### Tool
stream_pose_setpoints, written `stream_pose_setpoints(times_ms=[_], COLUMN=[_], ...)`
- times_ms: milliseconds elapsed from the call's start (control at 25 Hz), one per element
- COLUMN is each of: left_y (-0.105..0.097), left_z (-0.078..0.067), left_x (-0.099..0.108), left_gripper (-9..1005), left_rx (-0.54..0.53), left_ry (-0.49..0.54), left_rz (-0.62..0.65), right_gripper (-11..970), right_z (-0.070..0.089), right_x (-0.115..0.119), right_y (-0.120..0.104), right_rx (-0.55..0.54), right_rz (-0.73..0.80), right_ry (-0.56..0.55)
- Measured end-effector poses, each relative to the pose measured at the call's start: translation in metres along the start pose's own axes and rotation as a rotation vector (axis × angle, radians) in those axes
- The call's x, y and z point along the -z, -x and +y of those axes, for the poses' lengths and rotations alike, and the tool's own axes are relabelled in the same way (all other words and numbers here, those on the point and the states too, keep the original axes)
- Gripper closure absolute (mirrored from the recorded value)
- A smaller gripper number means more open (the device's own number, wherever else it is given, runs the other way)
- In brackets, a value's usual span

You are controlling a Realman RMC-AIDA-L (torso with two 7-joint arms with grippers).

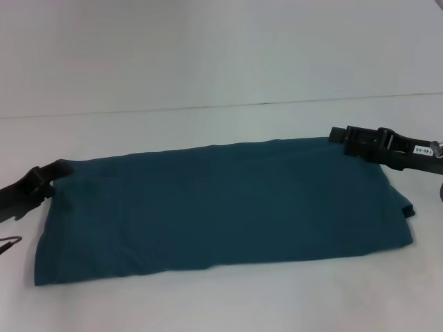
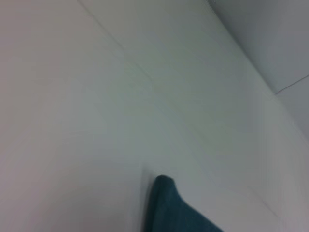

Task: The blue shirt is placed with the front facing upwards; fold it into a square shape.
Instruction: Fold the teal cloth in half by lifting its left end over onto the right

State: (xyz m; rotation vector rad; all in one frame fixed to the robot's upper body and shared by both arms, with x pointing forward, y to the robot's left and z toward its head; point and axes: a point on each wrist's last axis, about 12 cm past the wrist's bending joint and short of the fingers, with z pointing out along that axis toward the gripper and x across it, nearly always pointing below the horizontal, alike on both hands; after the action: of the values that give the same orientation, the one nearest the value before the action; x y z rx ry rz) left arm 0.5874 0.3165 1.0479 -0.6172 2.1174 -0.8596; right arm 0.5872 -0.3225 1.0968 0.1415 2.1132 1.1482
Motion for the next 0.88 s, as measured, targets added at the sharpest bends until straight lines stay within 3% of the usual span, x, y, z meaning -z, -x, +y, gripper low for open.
stream_pose_setpoints(times_ms=[440, 720, 880], left_y=[-0.010, -0.013, -0.020], left_z=[0.015, 0.010, 0.012], left_x=[0.030, 0.024, 0.015], left_gripper=[339, 339, 340], left_rx=[0.093, 0.083, 0.060], left_ry=[-0.057, -0.069, -0.021], left_rz=[0.013, 0.037, 0.058], right_gripper=[256, 255, 255], right_z=[0.002, 0.001, 0.001], right_x=[-0.001, 0.000, 0.000], right_y=[0.002, 0.002, 0.002], right_rx=[0.000, -0.007, -0.008], right_rz=[-0.008, -0.017, -0.019], right_ry=[0.007, 0.011, 0.012])
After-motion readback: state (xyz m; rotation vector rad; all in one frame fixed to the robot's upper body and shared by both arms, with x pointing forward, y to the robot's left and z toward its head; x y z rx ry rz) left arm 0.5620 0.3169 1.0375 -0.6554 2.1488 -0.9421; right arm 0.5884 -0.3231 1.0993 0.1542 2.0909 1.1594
